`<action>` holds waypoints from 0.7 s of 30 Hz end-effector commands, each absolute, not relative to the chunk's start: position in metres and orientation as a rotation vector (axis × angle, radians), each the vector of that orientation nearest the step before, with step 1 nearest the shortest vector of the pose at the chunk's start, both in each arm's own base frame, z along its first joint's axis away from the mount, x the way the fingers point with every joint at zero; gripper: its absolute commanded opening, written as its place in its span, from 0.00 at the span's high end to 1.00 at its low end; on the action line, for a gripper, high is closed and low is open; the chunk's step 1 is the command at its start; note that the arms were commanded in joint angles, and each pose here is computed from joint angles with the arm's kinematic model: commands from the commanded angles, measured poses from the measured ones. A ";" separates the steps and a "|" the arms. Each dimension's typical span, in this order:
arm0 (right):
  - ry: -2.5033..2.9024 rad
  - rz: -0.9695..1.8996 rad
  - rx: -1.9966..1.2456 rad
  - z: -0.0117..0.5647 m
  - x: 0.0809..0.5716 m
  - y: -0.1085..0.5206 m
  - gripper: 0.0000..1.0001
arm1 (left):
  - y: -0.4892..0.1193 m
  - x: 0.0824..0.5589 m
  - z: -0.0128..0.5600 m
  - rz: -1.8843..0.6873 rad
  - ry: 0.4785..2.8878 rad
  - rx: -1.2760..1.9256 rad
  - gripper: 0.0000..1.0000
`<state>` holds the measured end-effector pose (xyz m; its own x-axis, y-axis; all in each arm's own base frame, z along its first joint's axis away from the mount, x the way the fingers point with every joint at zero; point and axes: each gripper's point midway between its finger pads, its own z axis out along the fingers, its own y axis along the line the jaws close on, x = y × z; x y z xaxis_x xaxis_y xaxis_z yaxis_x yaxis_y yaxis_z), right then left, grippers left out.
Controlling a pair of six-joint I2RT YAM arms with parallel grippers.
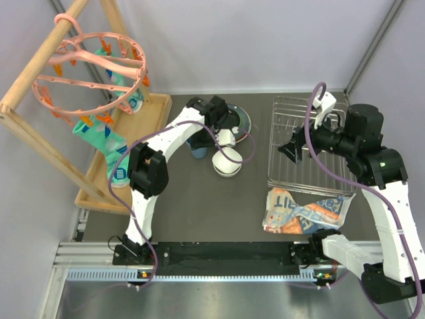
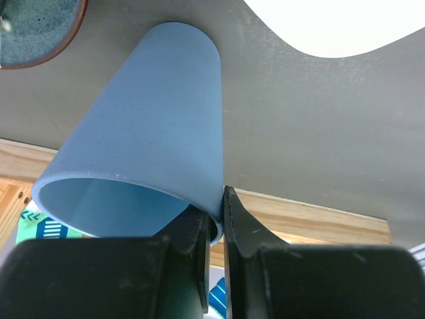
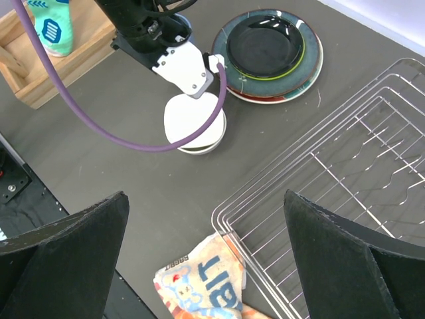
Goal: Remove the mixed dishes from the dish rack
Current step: Place the cup at the center of the board.
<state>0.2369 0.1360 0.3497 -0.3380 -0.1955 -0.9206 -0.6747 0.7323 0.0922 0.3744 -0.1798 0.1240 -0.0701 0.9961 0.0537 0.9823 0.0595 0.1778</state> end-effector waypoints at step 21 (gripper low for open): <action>1.823 0.569 -0.672 0.362 0.237 0.135 0.01 | -0.162 0.353 0.127 0.275 2.301 2.172 0.59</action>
<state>0.2377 0.1356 0.3494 -0.3322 -0.1925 -0.9234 -0.6740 0.7333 0.0896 0.3752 -0.1775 0.1200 -0.0786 0.9943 0.0723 0.9820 0.0648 0.1772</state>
